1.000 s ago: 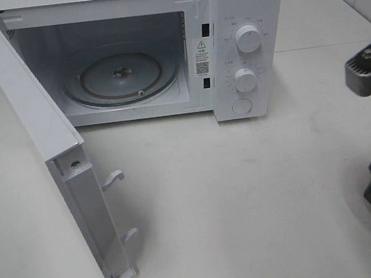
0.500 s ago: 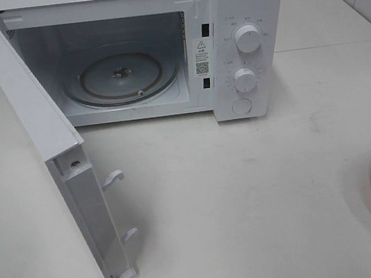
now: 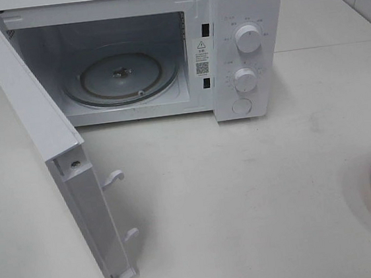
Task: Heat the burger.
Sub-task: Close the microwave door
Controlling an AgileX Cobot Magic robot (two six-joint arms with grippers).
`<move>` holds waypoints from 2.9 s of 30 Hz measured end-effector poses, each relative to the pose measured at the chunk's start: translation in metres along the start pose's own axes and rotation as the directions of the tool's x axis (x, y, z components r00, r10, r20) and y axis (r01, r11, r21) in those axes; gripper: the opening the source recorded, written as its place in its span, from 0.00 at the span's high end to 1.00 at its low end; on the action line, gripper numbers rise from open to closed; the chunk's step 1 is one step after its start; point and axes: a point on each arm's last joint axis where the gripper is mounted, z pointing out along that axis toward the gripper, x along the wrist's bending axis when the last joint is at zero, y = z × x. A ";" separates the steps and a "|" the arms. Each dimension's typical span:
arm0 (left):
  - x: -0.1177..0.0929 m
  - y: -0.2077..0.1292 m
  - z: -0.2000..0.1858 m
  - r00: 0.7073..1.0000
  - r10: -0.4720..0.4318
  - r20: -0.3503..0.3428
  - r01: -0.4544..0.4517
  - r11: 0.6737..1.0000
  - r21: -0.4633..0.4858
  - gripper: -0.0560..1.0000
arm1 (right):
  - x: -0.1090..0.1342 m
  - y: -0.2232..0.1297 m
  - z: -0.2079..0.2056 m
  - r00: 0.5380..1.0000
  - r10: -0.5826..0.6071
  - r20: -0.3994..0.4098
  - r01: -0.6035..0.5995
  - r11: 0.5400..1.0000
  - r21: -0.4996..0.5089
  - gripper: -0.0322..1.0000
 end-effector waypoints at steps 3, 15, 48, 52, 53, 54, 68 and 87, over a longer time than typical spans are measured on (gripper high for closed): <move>0.000 0.000 0.000 1.000 0.000 0.000 0.000 1.000 0.000 0.01 | 0.000 -0.001 -0.002 1.000 0.004 0.004 -0.004 1.000 -0.014 0.23; 0.000 0.000 0.000 1.000 0.000 0.000 0.000 1.000 0.000 0.01 | 0.001 -0.013 -0.019 0.996 0.057 0.062 -0.049 0.990 -0.136 0.23; 0.000 0.000 0.000 1.000 0.000 0.000 0.000 1.000 0.000 0.01 | 0.001 -0.013 -0.019 0.996 0.057 0.062 -0.049 0.990 -0.136 0.23; 0.000 0.000 0.000 1.000 0.000 0.000 0.000 1.000 0.000 0.01 | 0.001 -0.013 -0.019 0.996 0.057 0.062 -0.049 0.990 -0.136 0.23; 0.000 0.000 0.000 1.000 0.000 0.000 0.000 1.000 0.000 0.01 | 0.001 -0.013 -0.019 0.996 0.057 0.062 -0.049 0.990 -0.136 0.23; 0.000 0.000 0.000 1.000 0.000 0.000 0.000 1.000 0.000 0.01 | 0.001 -0.013 -0.019 0.996 0.057 0.062 -0.049 0.990 -0.136 0.23; -0.001 0.008 -0.003 1.000 -0.011 0.017 0.012 0.999 -0.035 0.01 | 0.001 -0.013 -0.019 0.996 0.058 0.061 -0.049 0.990 -0.136 0.23; 0.007 0.048 0.062 0.999 -0.041 0.006 0.040 0.995 0.093 0.91 | 0.001 -0.013 -0.019 0.996 0.058 0.060 -0.050 0.990 -0.136 0.23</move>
